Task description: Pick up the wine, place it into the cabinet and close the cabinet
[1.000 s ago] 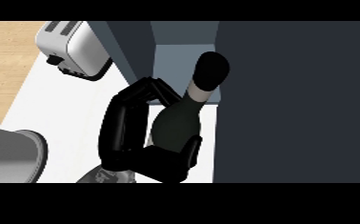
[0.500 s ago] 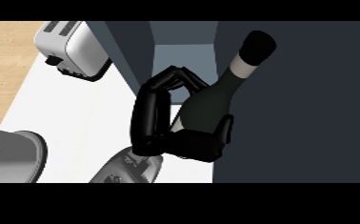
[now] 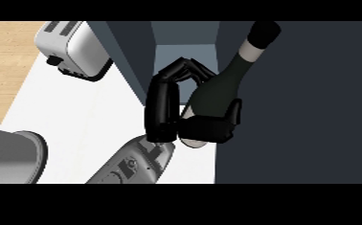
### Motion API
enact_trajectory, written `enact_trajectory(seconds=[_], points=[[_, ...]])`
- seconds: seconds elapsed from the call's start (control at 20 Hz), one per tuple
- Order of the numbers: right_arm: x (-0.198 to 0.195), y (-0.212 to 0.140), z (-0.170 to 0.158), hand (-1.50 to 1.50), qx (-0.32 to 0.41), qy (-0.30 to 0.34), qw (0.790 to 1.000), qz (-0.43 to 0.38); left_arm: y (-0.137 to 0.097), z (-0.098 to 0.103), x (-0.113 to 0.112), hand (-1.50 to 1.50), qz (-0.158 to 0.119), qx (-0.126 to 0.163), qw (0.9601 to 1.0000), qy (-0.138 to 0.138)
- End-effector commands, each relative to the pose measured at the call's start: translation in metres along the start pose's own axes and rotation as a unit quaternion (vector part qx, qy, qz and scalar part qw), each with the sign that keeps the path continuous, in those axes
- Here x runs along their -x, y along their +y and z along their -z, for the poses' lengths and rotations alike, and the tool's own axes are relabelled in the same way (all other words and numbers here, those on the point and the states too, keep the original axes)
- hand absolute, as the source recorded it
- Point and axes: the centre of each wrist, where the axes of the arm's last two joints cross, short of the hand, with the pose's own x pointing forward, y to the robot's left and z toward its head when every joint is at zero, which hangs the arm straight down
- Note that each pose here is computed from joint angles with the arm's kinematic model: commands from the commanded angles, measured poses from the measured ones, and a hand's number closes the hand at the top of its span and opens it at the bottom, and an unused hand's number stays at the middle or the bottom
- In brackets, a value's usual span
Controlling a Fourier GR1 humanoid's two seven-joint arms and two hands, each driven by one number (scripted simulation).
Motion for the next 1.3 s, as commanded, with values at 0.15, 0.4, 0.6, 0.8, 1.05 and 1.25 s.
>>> enact_trajectory(seconds=[0.15,0.4,0.6,0.8,1.05,1.25], points=[[-0.021,0.015,-0.025,-1.50,-0.009,-0.031,0.999,0.009,0.015,-0.007,0.032,1.50,-0.023,-0.029,0.9993,0.007],[-0.027,0.008,-0.022,-1.50,-0.007,-0.035,0.999,0.006,0.025,-0.006,0.051,1.50,-0.014,-0.045,0.9988,0.012],[-0.034,0.015,-0.012,-1.50,-0.012,-0.029,0.999,0.013,0.016,-0.012,0.069,1.50,0.034,-0.026,0.9991,0.009],[-0.028,0.012,-0.020,-1.50,-0.009,-0.032,0.999,0.006,0.009,-0.008,0.067,1.50,0.053,-0.029,0.9982,0.003],[-0.031,0.003,-0.029,-1.50,-0.008,-0.030,1.000,0.004,0.041,0.002,0.088,1.50,0.063,-0.046,0.9970,-0.001],[-0.032,0.005,-0.017,-1.50,-0.008,-0.032,0.999,0.007,0.038,0.009,0.091,1.50,0.065,-0.070,0.9953,-0.014]])
